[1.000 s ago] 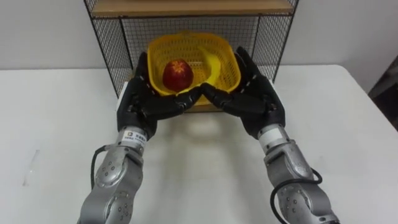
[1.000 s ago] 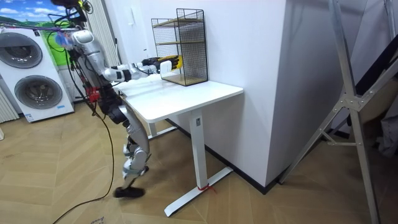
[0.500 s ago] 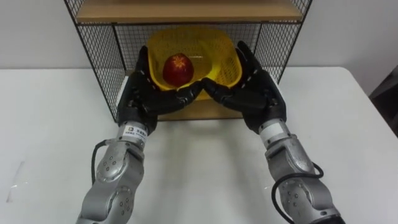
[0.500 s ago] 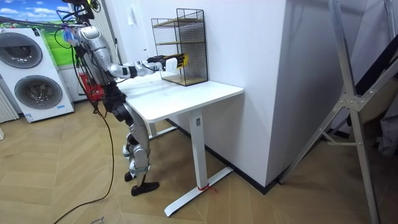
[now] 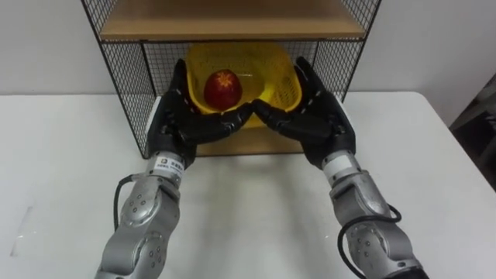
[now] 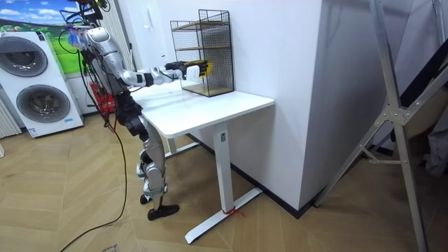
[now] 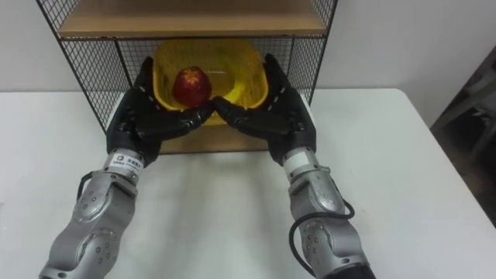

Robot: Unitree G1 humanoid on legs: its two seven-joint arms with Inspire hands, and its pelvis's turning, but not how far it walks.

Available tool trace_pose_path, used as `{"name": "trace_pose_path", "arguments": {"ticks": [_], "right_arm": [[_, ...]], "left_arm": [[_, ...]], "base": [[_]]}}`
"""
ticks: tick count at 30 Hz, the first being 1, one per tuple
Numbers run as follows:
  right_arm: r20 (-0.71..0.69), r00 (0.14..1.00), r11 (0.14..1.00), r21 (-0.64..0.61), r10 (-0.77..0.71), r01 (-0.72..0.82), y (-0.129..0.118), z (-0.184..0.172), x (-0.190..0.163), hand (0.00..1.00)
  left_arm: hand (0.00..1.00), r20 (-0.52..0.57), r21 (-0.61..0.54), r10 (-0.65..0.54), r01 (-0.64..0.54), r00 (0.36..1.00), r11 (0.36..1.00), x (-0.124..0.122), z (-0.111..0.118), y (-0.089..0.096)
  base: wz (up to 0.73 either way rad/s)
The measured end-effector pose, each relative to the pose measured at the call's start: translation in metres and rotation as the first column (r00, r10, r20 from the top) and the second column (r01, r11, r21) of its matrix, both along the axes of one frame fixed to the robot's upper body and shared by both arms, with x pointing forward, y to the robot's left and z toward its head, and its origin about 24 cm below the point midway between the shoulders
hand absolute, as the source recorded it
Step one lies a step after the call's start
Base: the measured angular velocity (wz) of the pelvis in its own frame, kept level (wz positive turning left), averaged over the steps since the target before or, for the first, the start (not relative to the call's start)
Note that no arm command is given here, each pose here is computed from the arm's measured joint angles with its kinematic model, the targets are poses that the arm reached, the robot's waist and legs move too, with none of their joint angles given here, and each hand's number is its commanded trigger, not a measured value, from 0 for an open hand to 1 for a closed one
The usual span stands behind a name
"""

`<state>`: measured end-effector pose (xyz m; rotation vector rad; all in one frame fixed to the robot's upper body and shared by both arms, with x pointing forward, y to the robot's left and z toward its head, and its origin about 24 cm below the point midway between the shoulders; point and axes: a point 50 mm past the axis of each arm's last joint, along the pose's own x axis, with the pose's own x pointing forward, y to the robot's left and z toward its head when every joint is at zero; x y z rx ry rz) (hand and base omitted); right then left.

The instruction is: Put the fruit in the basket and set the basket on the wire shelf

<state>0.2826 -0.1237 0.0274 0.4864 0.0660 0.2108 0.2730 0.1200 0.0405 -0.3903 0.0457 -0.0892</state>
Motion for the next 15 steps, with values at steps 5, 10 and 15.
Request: {"name": "trace_pose_path", "arguments": {"ticks": [5,10,15], "right_arm": [[-0.020,1.000,0.999,-0.044,0.015,-0.016,0.002,0.007,0.012,0.00],[-0.073,0.997,0.996,-0.084,0.021,-0.027,0.003,0.008,0.031,0.00],[-0.117,0.993,0.988,-0.150,0.024,-0.042,0.003,0.011,0.050,0.00]], "left_arm": [[0.00,-0.055,0.021,0.012,-0.010,0.998,1.000,0.006,-0.007,0.004],[0.00,-0.119,0.050,0.026,-0.020,0.993,0.999,0.025,-0.009,0.002],[0.00,-0.158,0.060,0.030,-0.020,0.987,0.998,0.043,-0.004,0.001]], "base": [[0.00],[0.02],[0.00]]}}
